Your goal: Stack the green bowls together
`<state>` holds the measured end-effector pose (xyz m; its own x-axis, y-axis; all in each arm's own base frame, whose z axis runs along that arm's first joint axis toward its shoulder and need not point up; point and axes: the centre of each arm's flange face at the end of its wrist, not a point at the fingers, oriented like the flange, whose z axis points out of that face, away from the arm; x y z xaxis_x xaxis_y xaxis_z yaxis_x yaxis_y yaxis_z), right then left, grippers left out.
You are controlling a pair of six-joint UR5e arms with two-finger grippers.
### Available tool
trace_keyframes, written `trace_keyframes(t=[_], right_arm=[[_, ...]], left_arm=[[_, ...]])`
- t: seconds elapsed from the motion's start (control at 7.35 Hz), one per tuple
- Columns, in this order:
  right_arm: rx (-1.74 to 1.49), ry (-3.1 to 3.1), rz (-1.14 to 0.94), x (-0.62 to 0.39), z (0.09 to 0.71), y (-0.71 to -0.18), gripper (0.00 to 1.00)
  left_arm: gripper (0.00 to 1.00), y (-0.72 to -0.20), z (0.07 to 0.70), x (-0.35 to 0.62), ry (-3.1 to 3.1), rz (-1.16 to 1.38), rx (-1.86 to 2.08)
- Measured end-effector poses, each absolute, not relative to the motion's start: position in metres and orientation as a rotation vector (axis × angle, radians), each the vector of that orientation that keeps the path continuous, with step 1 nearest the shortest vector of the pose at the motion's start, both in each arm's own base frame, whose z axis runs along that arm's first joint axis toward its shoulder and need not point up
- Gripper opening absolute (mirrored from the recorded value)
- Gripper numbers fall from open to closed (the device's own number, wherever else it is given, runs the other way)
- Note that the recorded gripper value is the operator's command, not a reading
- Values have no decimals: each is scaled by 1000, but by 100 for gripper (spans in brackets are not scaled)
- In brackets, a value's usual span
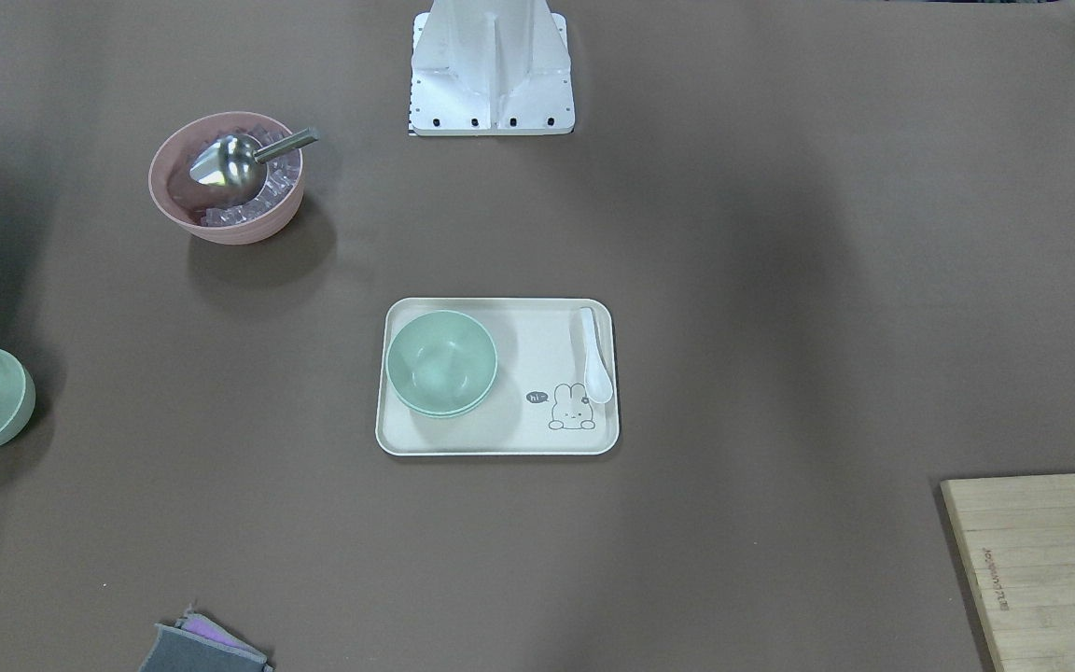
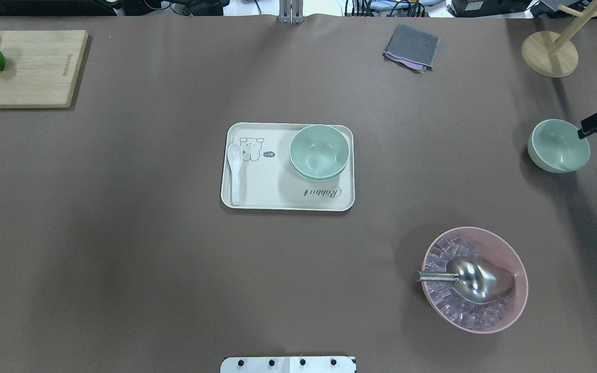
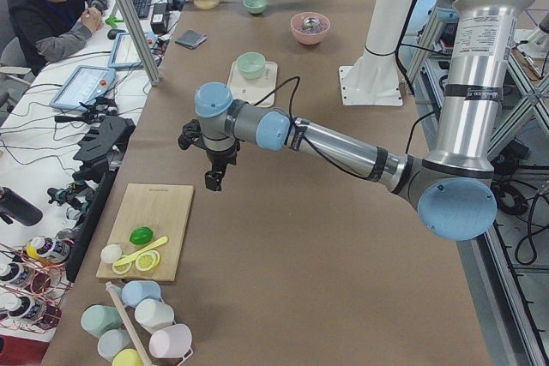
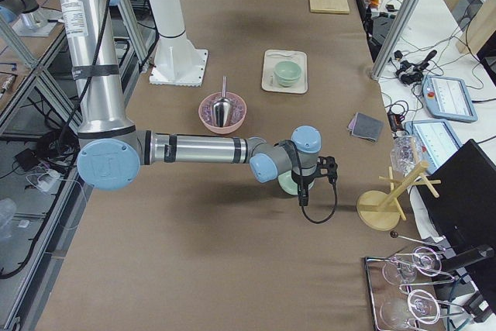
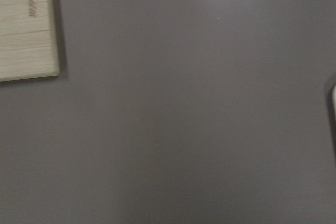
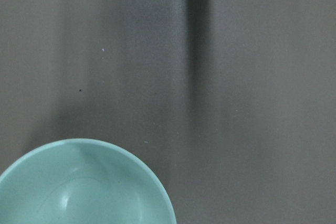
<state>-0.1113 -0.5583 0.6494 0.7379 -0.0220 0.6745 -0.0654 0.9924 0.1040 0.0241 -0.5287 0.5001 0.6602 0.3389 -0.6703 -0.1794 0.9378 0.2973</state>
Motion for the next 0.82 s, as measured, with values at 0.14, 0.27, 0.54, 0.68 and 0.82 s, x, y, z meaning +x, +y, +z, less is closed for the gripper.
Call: trace_keyframes(t=[0.14, 0.27, 0.54, 0.68, 0.82], right_arm=[[133, -751, 22, -119, 662, -556, 87], [138, -757, 23, -124, 669, -554, 84], [133, -764, 39, -129, 672, -552, 8], [129, -766, 46, -131, 672, -552, 0], [126, -769, 50, -132, 671, -552, 0]], left_arm=[[98, -528, 502, 23, 799, 297, 212], [98, -527, 503, 22, 799, 297, 212], [98, -527, 503, 22, 809, 295, 210], [98, -527, 502, 23, 812, 294, 209], [98, -527, 502, 23, 813, 293, 208]])
